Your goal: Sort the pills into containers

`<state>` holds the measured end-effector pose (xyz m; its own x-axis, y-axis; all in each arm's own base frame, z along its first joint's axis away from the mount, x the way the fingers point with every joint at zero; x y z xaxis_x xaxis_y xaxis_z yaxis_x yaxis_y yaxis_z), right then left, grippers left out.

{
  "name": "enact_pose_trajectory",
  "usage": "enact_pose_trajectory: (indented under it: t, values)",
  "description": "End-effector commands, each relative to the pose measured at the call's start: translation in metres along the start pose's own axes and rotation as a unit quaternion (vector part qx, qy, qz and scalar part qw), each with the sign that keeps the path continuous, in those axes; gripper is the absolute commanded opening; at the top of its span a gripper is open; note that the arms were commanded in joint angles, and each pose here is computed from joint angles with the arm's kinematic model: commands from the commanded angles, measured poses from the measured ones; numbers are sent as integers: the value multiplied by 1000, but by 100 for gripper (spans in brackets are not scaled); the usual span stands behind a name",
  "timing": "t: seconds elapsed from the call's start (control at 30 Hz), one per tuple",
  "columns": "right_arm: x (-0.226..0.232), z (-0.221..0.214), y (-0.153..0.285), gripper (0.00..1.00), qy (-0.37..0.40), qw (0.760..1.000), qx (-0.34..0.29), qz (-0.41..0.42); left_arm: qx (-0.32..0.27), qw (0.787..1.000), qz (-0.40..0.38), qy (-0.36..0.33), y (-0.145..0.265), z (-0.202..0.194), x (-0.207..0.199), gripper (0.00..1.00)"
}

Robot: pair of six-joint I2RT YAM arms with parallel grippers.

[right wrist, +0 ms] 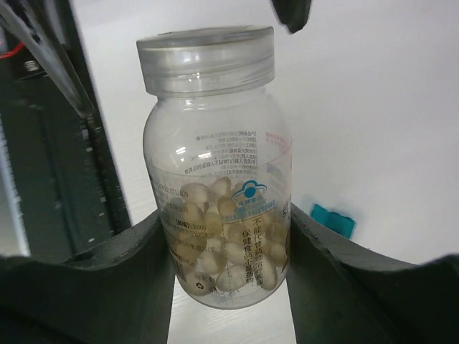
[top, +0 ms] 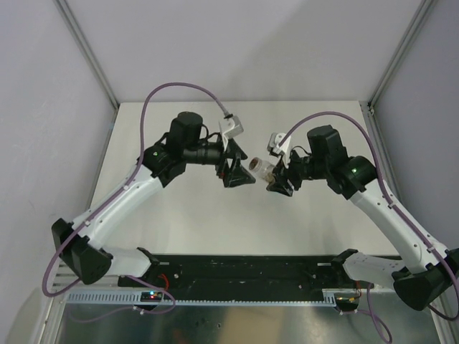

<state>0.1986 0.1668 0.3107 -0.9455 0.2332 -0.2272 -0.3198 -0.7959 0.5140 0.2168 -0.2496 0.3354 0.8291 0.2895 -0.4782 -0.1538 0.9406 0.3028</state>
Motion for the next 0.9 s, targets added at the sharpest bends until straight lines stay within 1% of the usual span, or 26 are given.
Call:
enact_pose_trajectory:
  t: [0.0,0.1,0.2,0.4,0.6,0.63,0.7,0.77,0.8,0.87]
  values:
    - [17,18,13,0,8,994,-59,91,-14,980,-85,-182,22,3,-23,100]
    - [23,14,11,0,-6,990,-56,131,-11,974,-110,-198,23,2,-30,100]
    - [26,12,8,0,-13,987,-52,150,-10,970,-127,-206,23,2,-37,98]
    - [26,12,7,0,-16,986,-52,155,-3,968,-139,-208,15,2,-44,82]
    - [23,13,6,0,-16,988,-49,146,4,972,-136,-192,10,1,-43,54]
    - [22,13,6,0,-16,989,-47,141,4,973,-134,-188,10,1,-43,47]
    - [20,14,6,0,-17,990,-44,130,4,977,-122,-175,8,3,-41,25]
    - [16,14,6,0,-16,993,-38,111,4,983,-107,-152,7,7,-40,10]
    - [13,15,6,0,-13,994,-37,99,3,986,-99,-138,6,9,-39,5]
    - [7,15,6,0,-8,997,-29,68,0,991,-85,-103,4,14,-39,1]
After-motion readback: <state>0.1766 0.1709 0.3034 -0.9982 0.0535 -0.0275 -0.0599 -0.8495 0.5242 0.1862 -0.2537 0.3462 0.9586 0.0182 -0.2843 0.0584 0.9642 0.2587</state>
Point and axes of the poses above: each gripper's point midway between its finger pads, its own y axis back along the fingers, its own x axis along the line the jaws close on, z = x × y, the point moved 8 cm from there along y, back along the fingers, and after that the axes turned 11 degrees about y, right-handed, at the moved point
